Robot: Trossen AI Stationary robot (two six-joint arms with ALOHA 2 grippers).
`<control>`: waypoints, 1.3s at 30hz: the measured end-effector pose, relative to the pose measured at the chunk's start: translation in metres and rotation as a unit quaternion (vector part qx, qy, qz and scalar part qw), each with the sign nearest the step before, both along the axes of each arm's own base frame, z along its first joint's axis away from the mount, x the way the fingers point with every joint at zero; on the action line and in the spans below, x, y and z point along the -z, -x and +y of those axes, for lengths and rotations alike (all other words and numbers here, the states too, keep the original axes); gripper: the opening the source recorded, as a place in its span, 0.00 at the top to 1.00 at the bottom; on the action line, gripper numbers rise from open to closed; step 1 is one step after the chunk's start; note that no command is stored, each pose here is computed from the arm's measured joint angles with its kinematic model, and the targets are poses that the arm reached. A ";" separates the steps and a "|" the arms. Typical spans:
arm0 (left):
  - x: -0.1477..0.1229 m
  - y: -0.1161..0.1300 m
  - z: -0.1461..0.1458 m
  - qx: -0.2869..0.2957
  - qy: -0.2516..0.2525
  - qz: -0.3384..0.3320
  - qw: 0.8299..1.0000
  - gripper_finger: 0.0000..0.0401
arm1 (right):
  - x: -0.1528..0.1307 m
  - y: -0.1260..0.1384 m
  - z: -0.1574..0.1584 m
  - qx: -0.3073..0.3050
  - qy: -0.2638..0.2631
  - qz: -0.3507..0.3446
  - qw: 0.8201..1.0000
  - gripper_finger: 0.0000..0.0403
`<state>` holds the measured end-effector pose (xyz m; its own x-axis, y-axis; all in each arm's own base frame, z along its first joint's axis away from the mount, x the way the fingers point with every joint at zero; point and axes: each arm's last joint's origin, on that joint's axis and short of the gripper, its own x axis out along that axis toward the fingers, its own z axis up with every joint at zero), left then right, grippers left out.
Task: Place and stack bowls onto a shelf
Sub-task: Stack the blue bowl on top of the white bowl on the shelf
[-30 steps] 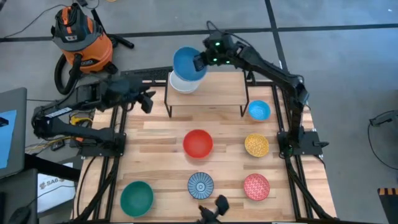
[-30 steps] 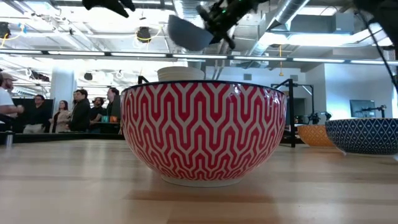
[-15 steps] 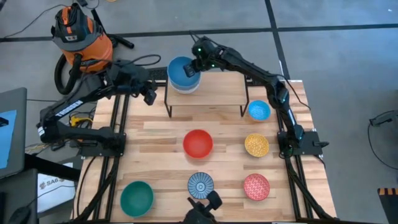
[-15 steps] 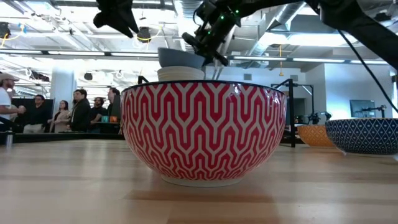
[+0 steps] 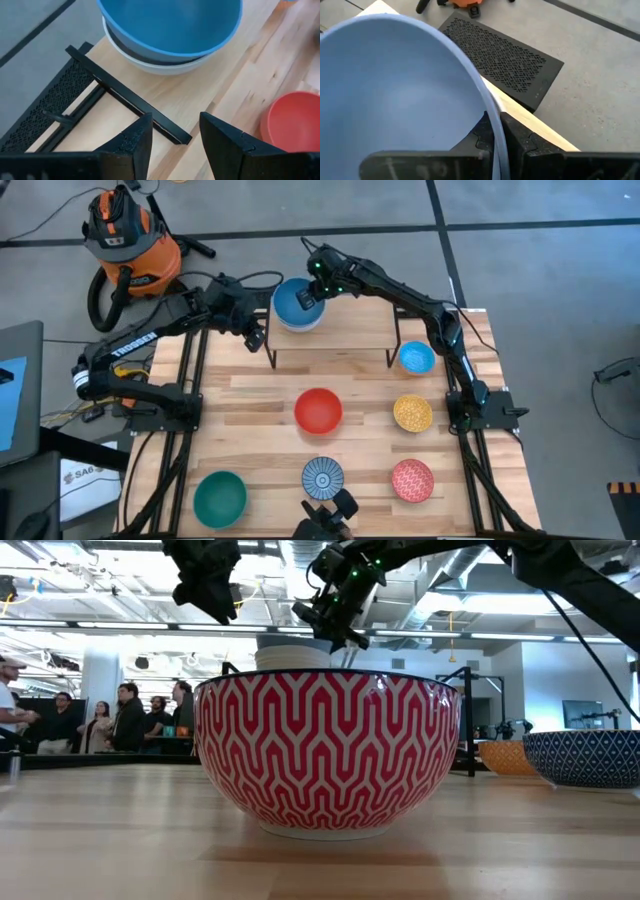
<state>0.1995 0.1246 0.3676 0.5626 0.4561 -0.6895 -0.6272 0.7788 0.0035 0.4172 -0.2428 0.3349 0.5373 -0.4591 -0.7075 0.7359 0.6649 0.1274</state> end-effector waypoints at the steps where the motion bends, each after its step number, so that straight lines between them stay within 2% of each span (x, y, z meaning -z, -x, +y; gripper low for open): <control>1: 0.000 0.000 0.000 0.001 -0.002 0.001 1.000 0.63 | 0.000 0.000 0.000 0.000 0.001 -0.001 1.000 0.87; 9: -0.001 0.000 0.000 0.004 -0.009 0.000 1.000 0.63 | -0.003 0.000 -0.002 0.000 0.006 -0.011 1.000 0.61; 14: -0.001 0.000 0.000 0.013 -0.017 0.006 1.000 0.63 | -0.026 0.007 0.004 -0.010 0.034 -0.041 0.999 0.48; 18: -0.001 0.000 0.000 0.022 -0.024 0.013 0.999 0.63 | -0.042 0.013 0.013 -0.028 0.042 -0.048 0.998 0.47; 23: -0.006 0.009 -0.004 0.012 -0.028 0.008 0.999 0.63 | -0.037 0.008 0.035 -0.078 0.020 -0.041 0.996 0.51; 30: -0.011 0.033 -0.017 -0.026 -0.048 -0.013 0.998 0.63 | -0.033 0.000 0.066 -0.122 0.070 -0.068 0.988 0.56; 34: -0.012 0.044 -0.023 -0.035 -0.057 -0.020 0.998 0.63 | -0.011 0.000 0.082 -0.115 0.100 -0.094 0.984 0.56; 39: -0.008 0.049 -0.026 -0.049 -0.064 -0.028 0.996 0.63 | 0.013 0.010 0.105 -0.110 0.148 -0.179 0.966 0.56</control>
<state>0.1501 0.0990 0.3754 0.5476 0.5932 -0.5902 -0.7021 0.7094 0.0615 0.4069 -0.1380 0.3220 0.8311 -0.4592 -0.3136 0.5163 0.8467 0.1285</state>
